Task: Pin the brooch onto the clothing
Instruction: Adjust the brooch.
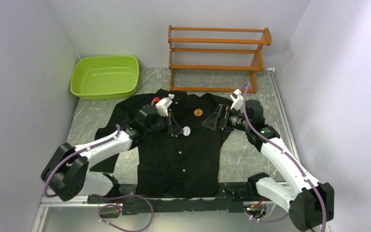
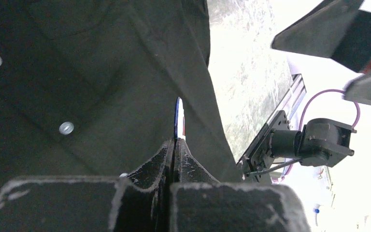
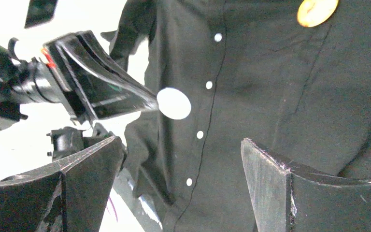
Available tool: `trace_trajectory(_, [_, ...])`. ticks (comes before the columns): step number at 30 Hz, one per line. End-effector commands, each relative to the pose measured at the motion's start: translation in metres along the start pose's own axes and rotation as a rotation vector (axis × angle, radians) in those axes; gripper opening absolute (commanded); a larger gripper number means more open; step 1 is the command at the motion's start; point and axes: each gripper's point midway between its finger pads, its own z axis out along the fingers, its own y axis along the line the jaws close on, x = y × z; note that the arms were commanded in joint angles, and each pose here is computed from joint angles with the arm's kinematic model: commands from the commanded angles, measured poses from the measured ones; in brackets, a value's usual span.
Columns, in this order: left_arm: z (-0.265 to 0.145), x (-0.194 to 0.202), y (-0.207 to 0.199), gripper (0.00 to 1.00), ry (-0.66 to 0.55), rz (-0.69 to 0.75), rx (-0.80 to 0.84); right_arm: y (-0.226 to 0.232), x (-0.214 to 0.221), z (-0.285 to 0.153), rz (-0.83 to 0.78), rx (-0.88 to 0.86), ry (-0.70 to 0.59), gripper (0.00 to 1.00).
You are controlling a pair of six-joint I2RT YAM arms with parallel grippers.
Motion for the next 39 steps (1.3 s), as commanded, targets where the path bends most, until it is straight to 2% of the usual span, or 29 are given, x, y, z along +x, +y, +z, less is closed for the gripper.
trace_trajectory(1, [-0.036,-0.007,-0.004,0.03,-0.014,0.059,0.042,0.025,0.004,-0.001,-0.049,-0.234,0.03,0.99])
trace_trajectory(4, [-0.058,-0.008,-0.015,0.03,-0.029,0.093,0.094,0.023,0.004,0.001,-0.037,-0.233,0.01,1.0])
trace_trajectory(9, [-0.087,-0.002,-0.047,0.03,-0.009,0.181,0.225,0.052,0.002,-0.004,-0.107,-0.402,-0.003,0.96])
trace_trajectory(12, [-0.098,0.0,-0.063,0.03,-0.001,0.221,0.302,0.068,0.009,-0.003,-0.131,-0.486,0.039,0.93])
trace_trajectory(17, [-0.11,-0.001,-0.08,0.03,-0.001,0.248,0.375,0.093,0.03,0.003,-0.159,-0.616,0.129,0.75])
trace_trajectory(24, [-0.113,-0.008,-0.088,0.03,-0.018,0.259,0.391,0.121,0.047,0.004,-0.206,-0.729,0.197,0.65])
trace_trajectory(27, [-0.113,-0.009,-0.09,0.03,-0.019,0.262,0.399,0.123,0.048,0.005,-0.21,-0.744,0.21,0.51])
trace_trajectory(39, [-0.114,-0.012,-0.093,0.03,-0.03,0.261,0.41,0.127,0.054,0.011,-0.212,-0.771,0.251,0.5])
